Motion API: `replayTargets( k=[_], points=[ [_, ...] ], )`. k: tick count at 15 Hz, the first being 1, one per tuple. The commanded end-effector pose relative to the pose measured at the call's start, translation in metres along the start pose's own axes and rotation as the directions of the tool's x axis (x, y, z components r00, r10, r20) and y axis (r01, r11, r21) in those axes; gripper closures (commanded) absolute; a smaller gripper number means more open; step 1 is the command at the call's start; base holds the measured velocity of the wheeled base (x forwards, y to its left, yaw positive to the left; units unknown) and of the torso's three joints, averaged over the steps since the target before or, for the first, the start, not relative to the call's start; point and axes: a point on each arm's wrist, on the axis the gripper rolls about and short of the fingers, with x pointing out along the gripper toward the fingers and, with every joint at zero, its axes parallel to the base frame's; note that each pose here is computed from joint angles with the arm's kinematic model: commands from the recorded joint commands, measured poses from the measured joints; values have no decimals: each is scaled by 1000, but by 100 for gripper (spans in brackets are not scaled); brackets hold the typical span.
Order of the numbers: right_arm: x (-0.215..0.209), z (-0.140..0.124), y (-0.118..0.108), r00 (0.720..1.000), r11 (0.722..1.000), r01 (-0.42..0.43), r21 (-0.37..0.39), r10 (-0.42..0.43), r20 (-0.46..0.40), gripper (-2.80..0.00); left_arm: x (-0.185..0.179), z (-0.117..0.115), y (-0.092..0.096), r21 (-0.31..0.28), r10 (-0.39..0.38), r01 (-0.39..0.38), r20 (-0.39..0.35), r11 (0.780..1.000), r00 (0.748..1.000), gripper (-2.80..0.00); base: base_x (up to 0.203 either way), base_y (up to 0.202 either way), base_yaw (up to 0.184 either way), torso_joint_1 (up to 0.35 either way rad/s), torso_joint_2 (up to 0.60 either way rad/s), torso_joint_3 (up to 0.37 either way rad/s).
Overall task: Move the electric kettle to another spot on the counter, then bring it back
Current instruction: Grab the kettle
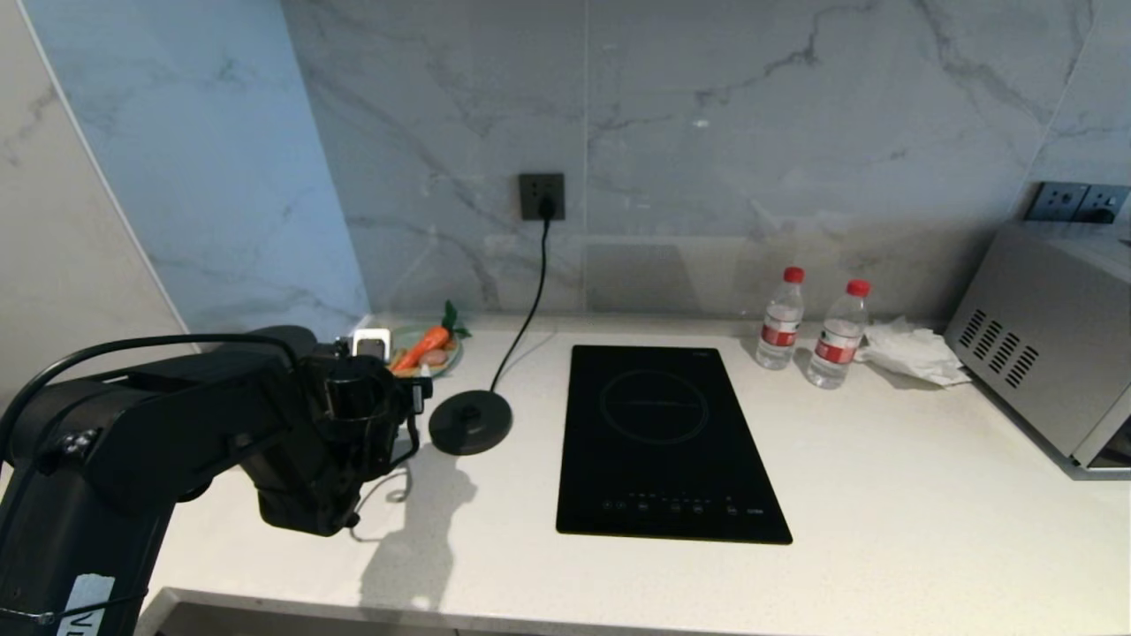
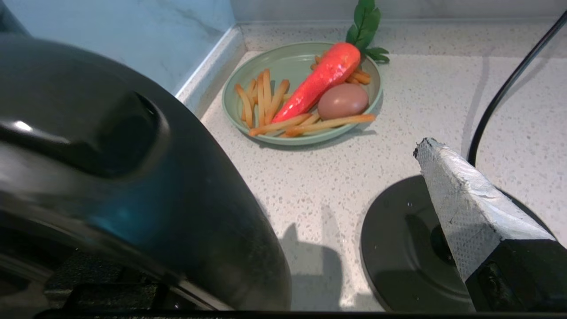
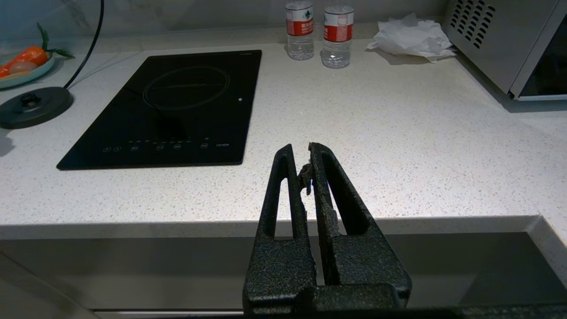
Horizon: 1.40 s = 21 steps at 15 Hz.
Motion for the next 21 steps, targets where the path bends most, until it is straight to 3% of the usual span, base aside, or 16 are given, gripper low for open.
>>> replayTargets(
  k=[1,7,8,17,21],
  points=[
    [0,0,0,1000,1000,0,0,0,-2,0,4,9,1,-10,9,-9,21,1000,1000,-280,0,0,0,0,0,0],
    [0,0,0,1000,1000,0,0,0,-2,0,12,13,8,-10,32,-32,20,999,999,-280,0,0,0,0,0,0],
    [0,0,0,1000,1000,0,0,0,-2,0,13,13,10,-11,37,-37,21,999,999,0,0,0,0,0,0,0],
    [0,0,0,1000,1000,0,0,0,-2,0,12,14,14,-12,45,-45,20,999,999,0,0,0,0,0,0,0],
    [0,0,0,1000,1000,0,0,0,-2,0,5,29,7,-25,31,-29,53,999,998,0,0,0,0,0,0,0]
  ],
)
